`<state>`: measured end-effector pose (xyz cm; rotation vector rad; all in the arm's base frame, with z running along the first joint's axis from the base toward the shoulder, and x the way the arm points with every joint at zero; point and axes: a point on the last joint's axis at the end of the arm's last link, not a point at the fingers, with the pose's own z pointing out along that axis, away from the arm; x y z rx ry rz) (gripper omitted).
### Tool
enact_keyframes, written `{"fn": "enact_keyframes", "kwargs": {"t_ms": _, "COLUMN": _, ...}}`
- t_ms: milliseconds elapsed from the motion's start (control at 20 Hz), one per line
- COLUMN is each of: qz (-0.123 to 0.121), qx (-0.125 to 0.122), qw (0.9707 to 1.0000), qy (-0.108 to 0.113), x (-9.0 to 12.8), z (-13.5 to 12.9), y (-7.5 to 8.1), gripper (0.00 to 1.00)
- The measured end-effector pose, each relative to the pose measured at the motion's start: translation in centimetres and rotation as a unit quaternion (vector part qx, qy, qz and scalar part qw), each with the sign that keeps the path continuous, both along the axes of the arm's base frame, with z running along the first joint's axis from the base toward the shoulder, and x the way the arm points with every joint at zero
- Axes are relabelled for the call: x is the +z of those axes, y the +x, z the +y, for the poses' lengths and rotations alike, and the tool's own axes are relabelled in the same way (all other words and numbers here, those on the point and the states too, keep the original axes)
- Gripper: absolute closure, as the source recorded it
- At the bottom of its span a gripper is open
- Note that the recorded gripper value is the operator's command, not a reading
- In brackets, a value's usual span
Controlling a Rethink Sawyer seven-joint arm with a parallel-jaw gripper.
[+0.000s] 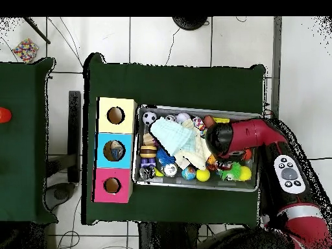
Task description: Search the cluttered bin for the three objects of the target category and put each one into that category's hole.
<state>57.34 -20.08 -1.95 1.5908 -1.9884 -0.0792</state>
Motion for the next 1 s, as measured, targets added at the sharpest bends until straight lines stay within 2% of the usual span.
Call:
{"fn": "enact_keyframes", "kwargs": {"t_ms": 350, "qz": -0.024, "qx": 0.003, "qw": 0.9997, "qy": -0.009, "x": 2.5, "z": -0.1, "y": 1.4, "gripper": 1.00}}
{"fn": "enact_keyframes", "kwargs": {"t_ms": 650, "qz": -0.036, "qx": 0.000, "qw": 0.9993, "qy": -0.009, "x": 4.6, "z": 0.1, "y": 1.8, "gripper": 1.00}}
{"fn": "enact_keyframes", "kwargs": {"t_ms": 850, "qz": -0.051, "qx": -0.009, "qw": 0.9987, "qy": 0.002, "x": 6.1, "z": 0.6, "y": 2.0, "gripper": 1.00}}
{"fn": "enact_keyframes", "kwargs": {"t_ms": 1000, "qz": -0.070, "qx": -0.028, "qw": 0.9969, "qy": 0.023, "x": 7.6, "z": 1.0, "y": 2.2, "gripper": 1.00}}
